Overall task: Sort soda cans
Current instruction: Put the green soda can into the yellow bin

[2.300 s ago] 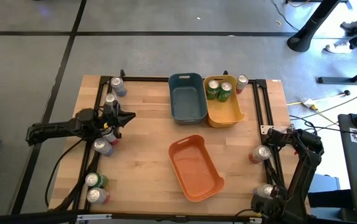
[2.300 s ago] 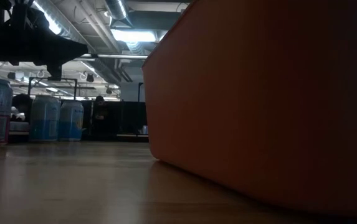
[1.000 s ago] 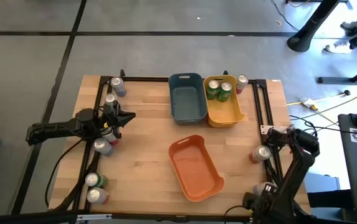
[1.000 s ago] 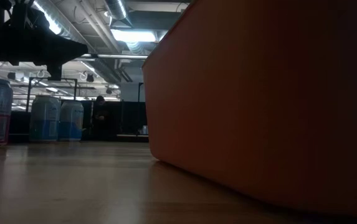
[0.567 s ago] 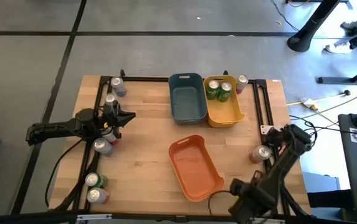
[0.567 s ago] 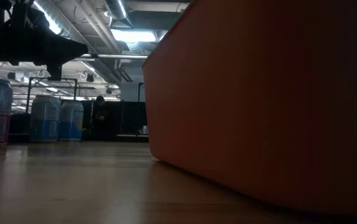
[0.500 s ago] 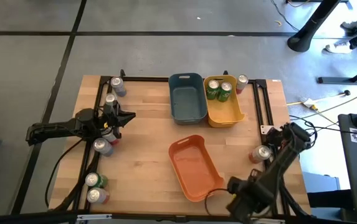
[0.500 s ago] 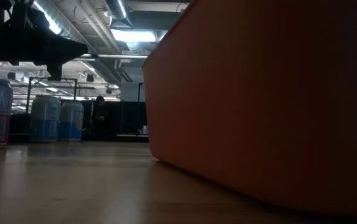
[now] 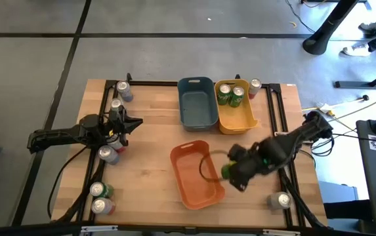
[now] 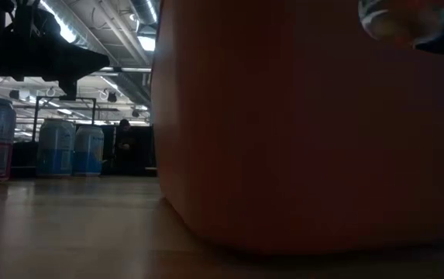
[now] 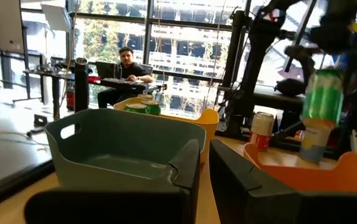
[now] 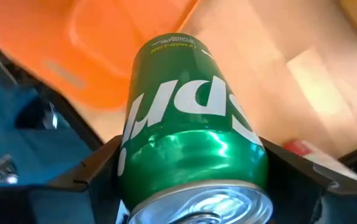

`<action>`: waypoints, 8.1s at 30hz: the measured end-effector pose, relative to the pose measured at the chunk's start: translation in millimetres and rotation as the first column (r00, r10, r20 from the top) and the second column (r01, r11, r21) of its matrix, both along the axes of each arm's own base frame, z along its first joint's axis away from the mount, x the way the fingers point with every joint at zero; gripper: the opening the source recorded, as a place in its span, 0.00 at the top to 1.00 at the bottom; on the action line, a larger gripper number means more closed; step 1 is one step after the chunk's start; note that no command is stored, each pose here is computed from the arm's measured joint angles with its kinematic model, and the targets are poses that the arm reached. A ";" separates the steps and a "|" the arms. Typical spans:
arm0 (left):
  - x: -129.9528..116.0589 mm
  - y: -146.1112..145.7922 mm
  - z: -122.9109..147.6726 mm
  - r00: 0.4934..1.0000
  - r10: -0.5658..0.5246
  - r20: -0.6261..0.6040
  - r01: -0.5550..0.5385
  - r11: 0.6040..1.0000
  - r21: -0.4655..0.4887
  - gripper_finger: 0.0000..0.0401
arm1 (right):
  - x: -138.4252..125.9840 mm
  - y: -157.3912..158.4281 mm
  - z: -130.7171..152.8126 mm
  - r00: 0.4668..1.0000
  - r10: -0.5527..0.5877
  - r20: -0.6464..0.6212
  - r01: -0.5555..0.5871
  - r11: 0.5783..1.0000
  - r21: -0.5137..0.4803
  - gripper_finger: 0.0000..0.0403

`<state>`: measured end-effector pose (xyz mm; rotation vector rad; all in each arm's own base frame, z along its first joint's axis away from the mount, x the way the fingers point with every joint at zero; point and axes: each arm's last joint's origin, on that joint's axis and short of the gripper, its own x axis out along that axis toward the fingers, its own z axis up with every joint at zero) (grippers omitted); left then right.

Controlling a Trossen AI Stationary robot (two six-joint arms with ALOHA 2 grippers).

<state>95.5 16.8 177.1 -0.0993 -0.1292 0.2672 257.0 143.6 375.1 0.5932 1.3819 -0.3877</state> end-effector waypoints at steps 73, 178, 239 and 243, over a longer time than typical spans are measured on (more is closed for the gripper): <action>0.1 0.1 -1.0 1.000 0.001 -0.003 -0.001 1.000 -0.026 0.93 | -33.6 -267.3 -91.4 0.912 -0.341 -0.227 0.282 0.925 -0.253 0.29; 25.2 -1.9 160.2 0.736 -0.006 -0.677 -0.249 0.927 -0.279 0.23 | -29.0 -107.8 -82.5 0.925 0.082 0.370 0.193 0.738 -0.647 0.09; 9.5 -224.6 125.2 0.051 -0.457 -0.888 -0.401 0.805 -0.437 0.15 | -24.0 -106.4 -79.2 0.899 0.076 0.432 0.237 0.744 -0.625 0.09; -2.3 -231.9 117.7 0.013 -0.393 -0.920 -0.422 0.832 -0.361 0.15 | -23.9 -106.4 -79.2 0.898 0.074 0.434 0.240 0.744 -0.623 0.09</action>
